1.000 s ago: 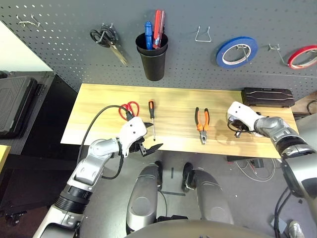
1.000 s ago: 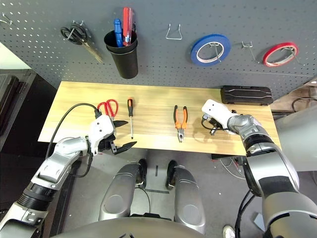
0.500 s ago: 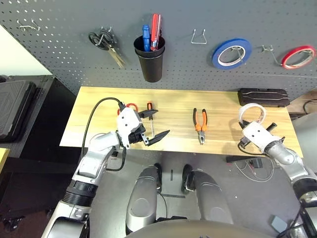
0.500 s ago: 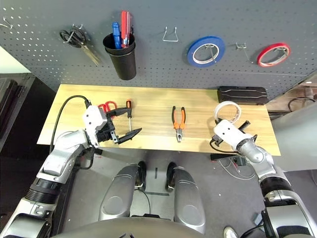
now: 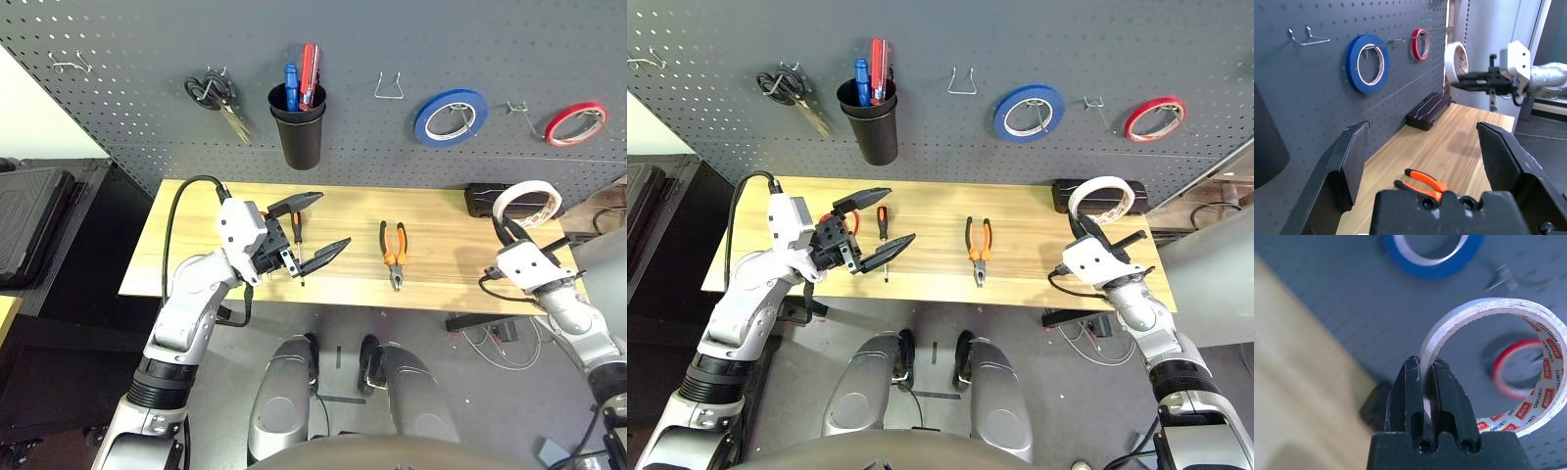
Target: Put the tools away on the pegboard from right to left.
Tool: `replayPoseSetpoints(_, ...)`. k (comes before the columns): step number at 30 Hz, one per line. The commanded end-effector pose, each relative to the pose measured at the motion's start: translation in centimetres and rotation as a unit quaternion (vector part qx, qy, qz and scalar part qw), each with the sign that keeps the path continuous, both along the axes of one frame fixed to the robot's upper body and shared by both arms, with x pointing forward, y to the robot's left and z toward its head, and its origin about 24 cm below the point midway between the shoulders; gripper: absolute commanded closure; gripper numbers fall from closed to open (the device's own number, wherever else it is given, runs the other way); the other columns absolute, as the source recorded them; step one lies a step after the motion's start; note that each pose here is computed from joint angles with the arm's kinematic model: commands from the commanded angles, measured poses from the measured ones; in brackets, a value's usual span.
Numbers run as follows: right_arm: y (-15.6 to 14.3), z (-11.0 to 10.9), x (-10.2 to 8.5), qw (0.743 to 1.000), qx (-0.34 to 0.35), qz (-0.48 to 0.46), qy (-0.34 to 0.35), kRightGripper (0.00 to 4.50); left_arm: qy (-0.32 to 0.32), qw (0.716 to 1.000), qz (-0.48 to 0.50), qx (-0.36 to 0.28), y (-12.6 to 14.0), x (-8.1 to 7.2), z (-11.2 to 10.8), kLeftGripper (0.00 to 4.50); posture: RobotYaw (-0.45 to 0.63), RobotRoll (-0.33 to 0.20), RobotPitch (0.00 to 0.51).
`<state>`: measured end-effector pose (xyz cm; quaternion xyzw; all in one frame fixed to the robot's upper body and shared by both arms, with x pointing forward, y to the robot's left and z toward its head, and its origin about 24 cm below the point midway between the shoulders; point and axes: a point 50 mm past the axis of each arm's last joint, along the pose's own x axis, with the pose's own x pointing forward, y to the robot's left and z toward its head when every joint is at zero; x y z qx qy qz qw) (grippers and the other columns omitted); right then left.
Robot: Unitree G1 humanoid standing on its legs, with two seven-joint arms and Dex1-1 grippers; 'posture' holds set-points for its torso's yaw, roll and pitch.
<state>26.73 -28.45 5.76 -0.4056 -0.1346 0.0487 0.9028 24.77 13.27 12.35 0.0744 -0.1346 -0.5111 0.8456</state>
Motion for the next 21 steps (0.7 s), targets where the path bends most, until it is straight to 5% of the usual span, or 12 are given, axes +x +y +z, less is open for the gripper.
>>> replayPoseSetpoints(1, -0.6, 0.9, 0.2, 1.0, -0.002, -0.01, -0.024, 4.48, -0.007, 1.0, -0.016, -0.003, -0.5, -0.5, 0.0, 0.0, 0.19, 0.0, 0.128)
replayPoseSetpoints(21, 0.3, 4.3, 6.3, 1.0, 0.013, -0.022, -0.009, 4.48, -0.012, 1.0, -0.02, 0.017, -0.6, 0.3, 0.1, 0.0, 0.18, 0.0, 0.124)
